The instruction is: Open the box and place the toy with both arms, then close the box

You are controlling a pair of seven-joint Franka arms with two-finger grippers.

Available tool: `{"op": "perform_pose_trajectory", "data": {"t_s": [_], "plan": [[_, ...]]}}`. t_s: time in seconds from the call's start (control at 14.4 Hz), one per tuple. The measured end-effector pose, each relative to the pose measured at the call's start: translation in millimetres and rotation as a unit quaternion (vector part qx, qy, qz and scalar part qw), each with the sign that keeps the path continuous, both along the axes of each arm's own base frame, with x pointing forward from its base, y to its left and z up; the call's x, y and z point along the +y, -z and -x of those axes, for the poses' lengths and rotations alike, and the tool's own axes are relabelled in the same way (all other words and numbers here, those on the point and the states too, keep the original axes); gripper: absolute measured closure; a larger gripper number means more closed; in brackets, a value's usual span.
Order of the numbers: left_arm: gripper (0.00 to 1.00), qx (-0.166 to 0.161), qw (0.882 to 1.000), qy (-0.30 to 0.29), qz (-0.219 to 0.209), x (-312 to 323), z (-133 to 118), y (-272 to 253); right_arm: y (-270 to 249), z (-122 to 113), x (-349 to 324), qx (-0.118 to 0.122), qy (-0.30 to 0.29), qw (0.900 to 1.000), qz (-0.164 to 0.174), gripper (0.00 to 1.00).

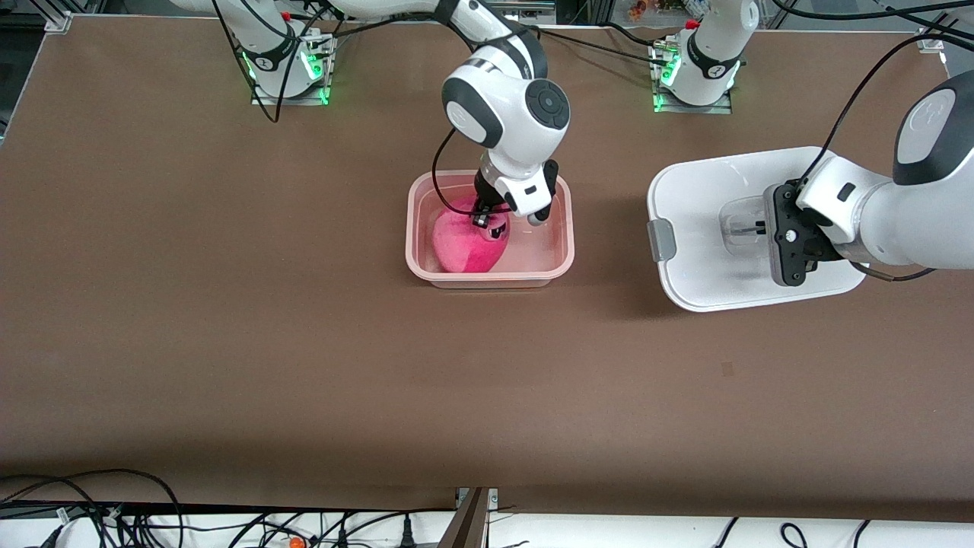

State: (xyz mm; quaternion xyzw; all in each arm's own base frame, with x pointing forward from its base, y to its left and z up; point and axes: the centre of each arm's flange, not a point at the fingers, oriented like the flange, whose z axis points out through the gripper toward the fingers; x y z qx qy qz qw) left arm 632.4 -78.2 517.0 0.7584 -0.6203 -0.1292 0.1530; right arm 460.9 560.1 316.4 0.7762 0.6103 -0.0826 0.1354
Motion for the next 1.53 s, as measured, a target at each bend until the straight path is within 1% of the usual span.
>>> {"op": "perform_pose_trajectory", "data": {"t_s": [0.07, 0.14, 0.28, 0.35, 0.49, 0.56, 0.63, 0.7, 0.76, 0.83, 0.9, 0.97, 1.11, 1.25, 1.39, 1.53], "plan": [[0.93, 0.0, 1.0, 0.0, 0.0, -0.4, 0.2, 0.0, 8.8, 0.2, 3.2, -0.007, 0.005, 1.0, -0.001, 0.96], [0.93, 0.001, 1.0, 0.001, 0.0, -1.3, 0.5, 0.0, 14.1, -0.2, 6.8, -0.017, 0.011, 1.0, -0.007, 0.9], [0.93, 0.001, 1.0, 0.003, 0.0, -3.2, 0.8, 0.0, 10.1, -2.6, 13.5, -0.039, 0.034, 0.998, -0.028, 0.73], [0.93, 0.001, 1.0, 0.004, 0.0, -4.0, 1.0, 0.0, 3.6, -4.4, 16.1, -0.049, 0.049, 0.997, -0.037, 0.61], [0.93, 0.002, 1.0, 0.005, 0.0, -5.4, 1.1, 0.2, -19.8, -11.3, 17.0, -0.061, 0.082, 0.993, -0.058, 0.43], [0.93, 0.003, 1.0, 0.005, 0.001, -5.3, 0.6, 1.9, -38.6, -19.4, 10.3, -0.065, 0.102, 0.99, -0.065, 0.32], [0.93, 0.006, 1.0, 0.005, 0.002, -5.1, -0.7, 6.3, -61.9, -32.1, -3.1, -0.071, 0.122, 0.987, -0.071, 0.22], [0.93, 0.011, 1.0, 0.005, 0.003, -5.1, -2.5, 12.6, -88.3, -49.5, -24.1, -0.077, 0.144, 0.983, -0.077, 0.13], [0.93, 0.015, 1.0, 0.006, 0.005, -5.6, -4.2, 18.4, -115.9, -71.6, -52.9, -0.085, 0.171, 0.978, -0.087, 0.01], [0.93, 0.017, 1.0, 0.008, 0.006, -7.6, -5.0, 22.2, -139.4, -92.5, -82.4, -0.091, 0.195, 0.972, -0.098, 0.0], [0.93, 0.019, 1.0, 0.013, 0.007, -13.4, -4.8, 24.2, -161.1, -110.2, -111.9, -0.091, 0.219, 0.965, -0.111, 0.0], [0.93, 0.019, 1.0, 0.022, 0.007, -24.7, -3.1, 24.0, -179.4, -120.9, -135.8, -0.089, 0.238, 0.96, -0.12, 0.0], [0.93, 0.018, 0.999, 0.048, 0.006, -61.6, 4.1, 22.6, -209.5, -127.5, -171.1, -0.087, 0.268, 0.952, -0.12, 0.0], [0.93, 0.011, 0.997, 0.073, 0.003, -113.5, 15.8, 21.3, -238.6, -132.9, -211.8, -0.082, 0.307, 0.94, -0.124, 0.0], [0.93, -0.016, 0.995, 0.094, 0.001, -190.6, 34.8, 22.0, -268.1, -139.1, -271.6, -0.082, 0.356, 0.921, -0.137, 0.0], [0.93, -0.027, 0.993, 0.113, -0.001, -275.1, 66.0, 37.0, -291.6, -133.7, -330.7, -0.082, 0.395, 0.904, -0.145, 0.0]]}}
